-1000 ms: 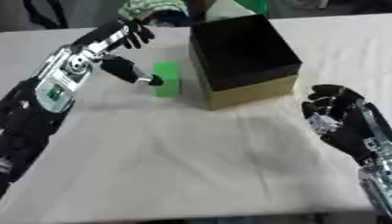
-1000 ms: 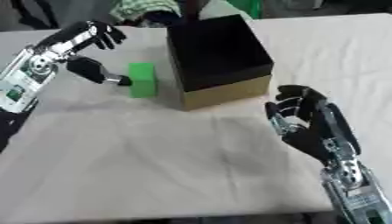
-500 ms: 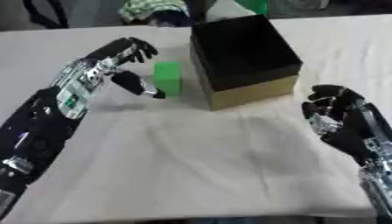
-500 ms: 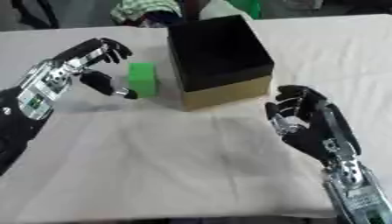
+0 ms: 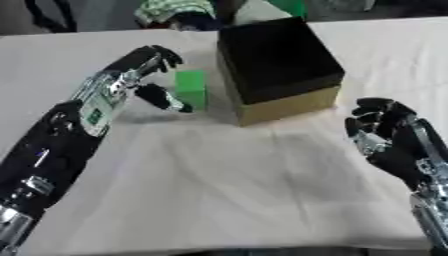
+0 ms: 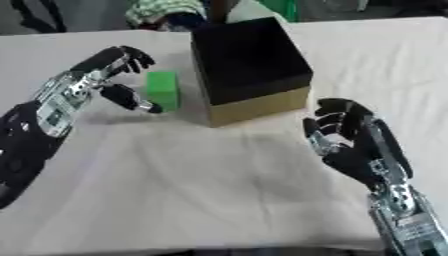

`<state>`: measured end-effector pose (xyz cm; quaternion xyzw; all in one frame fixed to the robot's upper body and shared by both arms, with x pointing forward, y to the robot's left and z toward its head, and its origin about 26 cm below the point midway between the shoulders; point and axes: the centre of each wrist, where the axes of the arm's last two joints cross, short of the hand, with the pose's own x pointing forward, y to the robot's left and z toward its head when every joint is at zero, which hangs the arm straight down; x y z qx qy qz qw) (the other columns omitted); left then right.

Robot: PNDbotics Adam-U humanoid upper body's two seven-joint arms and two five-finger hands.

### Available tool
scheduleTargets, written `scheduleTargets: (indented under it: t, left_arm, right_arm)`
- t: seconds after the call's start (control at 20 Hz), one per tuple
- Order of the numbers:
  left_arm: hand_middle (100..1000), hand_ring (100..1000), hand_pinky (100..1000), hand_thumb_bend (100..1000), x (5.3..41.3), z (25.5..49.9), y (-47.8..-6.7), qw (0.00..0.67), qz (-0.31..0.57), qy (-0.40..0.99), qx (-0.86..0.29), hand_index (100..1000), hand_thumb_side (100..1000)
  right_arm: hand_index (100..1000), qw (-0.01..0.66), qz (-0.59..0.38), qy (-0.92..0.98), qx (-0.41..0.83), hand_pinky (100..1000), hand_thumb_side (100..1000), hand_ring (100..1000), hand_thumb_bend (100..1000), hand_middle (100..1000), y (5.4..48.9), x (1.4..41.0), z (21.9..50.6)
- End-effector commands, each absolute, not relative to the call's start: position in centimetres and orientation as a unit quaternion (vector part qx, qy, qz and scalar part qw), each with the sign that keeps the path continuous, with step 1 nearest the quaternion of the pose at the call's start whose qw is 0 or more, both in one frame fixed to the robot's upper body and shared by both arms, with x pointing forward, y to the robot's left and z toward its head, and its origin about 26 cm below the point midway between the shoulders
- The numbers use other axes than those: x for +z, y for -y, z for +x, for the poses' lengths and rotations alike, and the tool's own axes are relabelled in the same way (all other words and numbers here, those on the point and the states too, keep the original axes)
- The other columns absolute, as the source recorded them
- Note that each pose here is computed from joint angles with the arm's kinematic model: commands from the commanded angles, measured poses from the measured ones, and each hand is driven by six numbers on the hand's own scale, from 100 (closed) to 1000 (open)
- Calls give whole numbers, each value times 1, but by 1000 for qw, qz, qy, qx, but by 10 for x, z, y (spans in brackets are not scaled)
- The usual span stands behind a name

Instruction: Pick up objects on the table and place them in the box.

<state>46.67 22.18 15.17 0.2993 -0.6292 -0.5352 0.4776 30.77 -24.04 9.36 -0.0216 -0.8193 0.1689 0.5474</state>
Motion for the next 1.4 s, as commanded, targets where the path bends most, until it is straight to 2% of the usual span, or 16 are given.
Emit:
scheduleTargets:
  t: [0.05, 0.7, 1.05, 1.25, 1.4]
  left_arm:
    - [699, 708, 730, 805, 166, 472, -221, 466, 315, 640, -524, 820, 351]
    - [672, 692, 724, 773, 160, 477, -210, 463, 316, 638, -528, 801, 348]
    - [626, 657, 712, 738, 154, 478, -209, 466, 318, 631, -533, 765, 321]
    - [565, 609, 692, 679, 152, 478, -209, 464, 323, 626, -536, 713, 246]
    - [486, 543, 663, 589, 153, 478, -210, 459, 332, 628, -533, 650, 122]
  right_arm:
    - [746, 539, -24, 824, 173, 573, 271, 607, 295, 608, 242, 99, 308]
    - [746, 539, -19, 824, 175, 573, 274, 607, 291, 607, 239, 99, 308]
    - [746, 540, -18, 823, 174, 573, 275, 607, 289, 607, 239, 99, 309]
    - [746, 540, -18, 823, 174, 573, 276, 607, 288, 607, 239, 98, 309]
    - [746, 540, -19, 823, 174, 573, 277, 607, 287, 607, 239, 98, 309]
